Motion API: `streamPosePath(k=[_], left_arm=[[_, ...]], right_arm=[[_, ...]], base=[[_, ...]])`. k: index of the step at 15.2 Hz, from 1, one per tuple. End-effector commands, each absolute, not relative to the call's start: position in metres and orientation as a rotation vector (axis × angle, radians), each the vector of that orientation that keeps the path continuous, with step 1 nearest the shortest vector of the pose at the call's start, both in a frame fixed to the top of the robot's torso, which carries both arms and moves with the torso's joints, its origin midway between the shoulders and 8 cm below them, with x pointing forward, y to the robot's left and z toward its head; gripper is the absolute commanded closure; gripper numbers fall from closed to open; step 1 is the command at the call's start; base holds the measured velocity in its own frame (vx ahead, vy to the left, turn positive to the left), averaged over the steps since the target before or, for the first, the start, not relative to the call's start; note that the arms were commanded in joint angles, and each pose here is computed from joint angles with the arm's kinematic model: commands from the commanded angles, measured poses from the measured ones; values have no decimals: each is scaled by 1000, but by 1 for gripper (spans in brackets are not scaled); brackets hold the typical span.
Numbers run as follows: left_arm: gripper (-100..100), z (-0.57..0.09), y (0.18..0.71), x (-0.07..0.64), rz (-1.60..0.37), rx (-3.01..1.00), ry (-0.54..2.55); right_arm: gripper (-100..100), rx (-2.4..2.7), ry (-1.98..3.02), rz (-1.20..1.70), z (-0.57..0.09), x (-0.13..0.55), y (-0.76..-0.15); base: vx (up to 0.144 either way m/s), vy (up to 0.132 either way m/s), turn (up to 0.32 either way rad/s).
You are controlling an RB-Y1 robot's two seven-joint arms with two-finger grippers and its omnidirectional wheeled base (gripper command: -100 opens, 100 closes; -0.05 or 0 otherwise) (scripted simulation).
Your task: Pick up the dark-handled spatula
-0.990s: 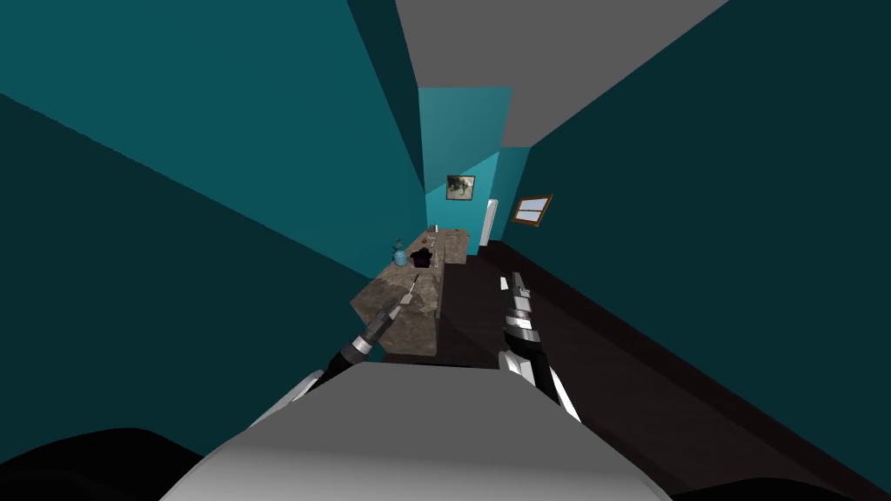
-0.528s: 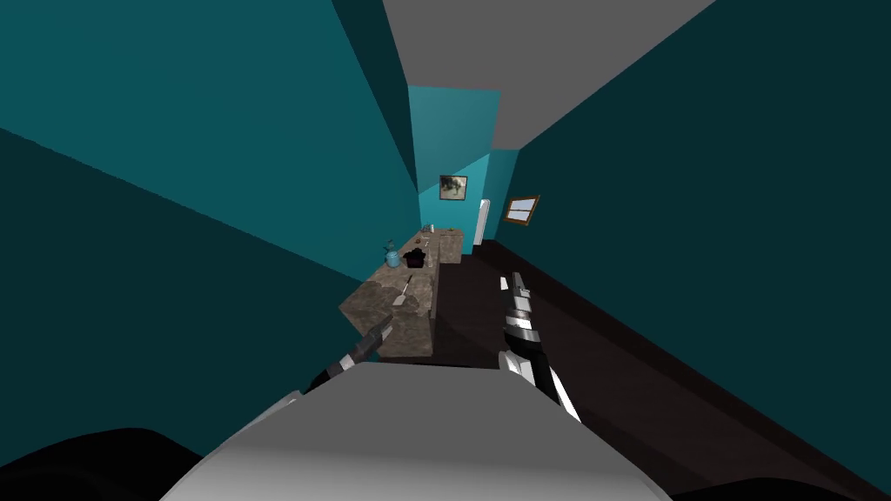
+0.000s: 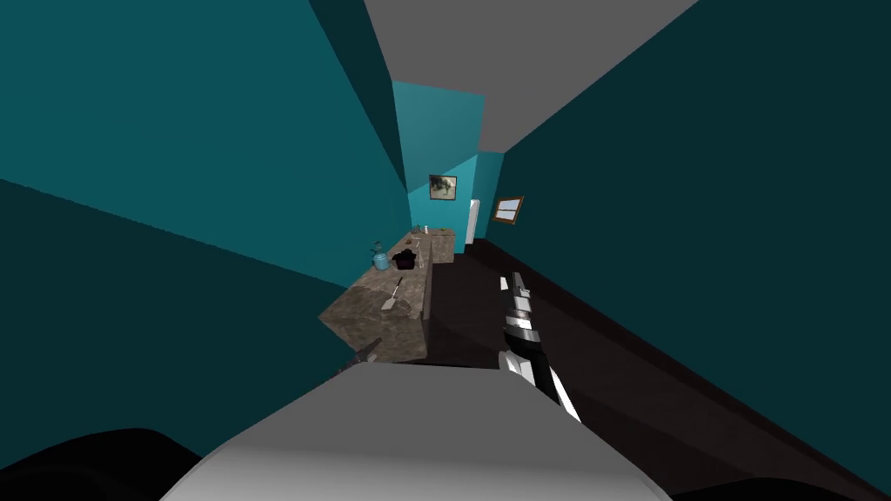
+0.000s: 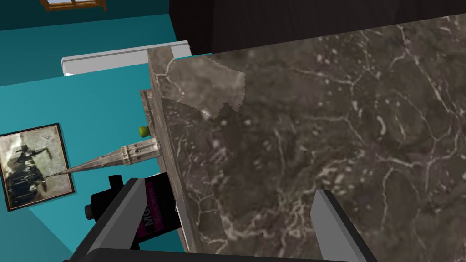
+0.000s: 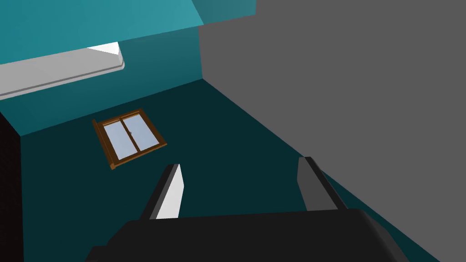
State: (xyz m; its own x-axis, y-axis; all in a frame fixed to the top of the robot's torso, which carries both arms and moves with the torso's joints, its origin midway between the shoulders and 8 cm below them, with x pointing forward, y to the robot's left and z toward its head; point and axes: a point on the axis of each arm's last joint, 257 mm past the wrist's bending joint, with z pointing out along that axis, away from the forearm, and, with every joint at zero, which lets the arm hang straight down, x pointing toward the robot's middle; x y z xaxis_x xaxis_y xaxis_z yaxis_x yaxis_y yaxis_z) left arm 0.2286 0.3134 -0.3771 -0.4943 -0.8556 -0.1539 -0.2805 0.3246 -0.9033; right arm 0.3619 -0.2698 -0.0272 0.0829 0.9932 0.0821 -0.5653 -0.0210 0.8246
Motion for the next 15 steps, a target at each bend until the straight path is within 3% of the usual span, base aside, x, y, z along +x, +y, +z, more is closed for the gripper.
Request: streamPosePath(k=[1,8,15], left_arm=[[-100,-386,328,215,-1106,-1014,1999],[-100,-422,378,161,-957,-1101,2155],[-100,-446,463,81,-696,-1201,2347]], right_arm=[[0,842,662,1398,-27,362,-270],[0,842,662,1397,-27,362,-270],[0,842,662,1398,-27,362,-270]], base=[[2,-34,-51],[5,-38,-148],[4,-52,-231]])
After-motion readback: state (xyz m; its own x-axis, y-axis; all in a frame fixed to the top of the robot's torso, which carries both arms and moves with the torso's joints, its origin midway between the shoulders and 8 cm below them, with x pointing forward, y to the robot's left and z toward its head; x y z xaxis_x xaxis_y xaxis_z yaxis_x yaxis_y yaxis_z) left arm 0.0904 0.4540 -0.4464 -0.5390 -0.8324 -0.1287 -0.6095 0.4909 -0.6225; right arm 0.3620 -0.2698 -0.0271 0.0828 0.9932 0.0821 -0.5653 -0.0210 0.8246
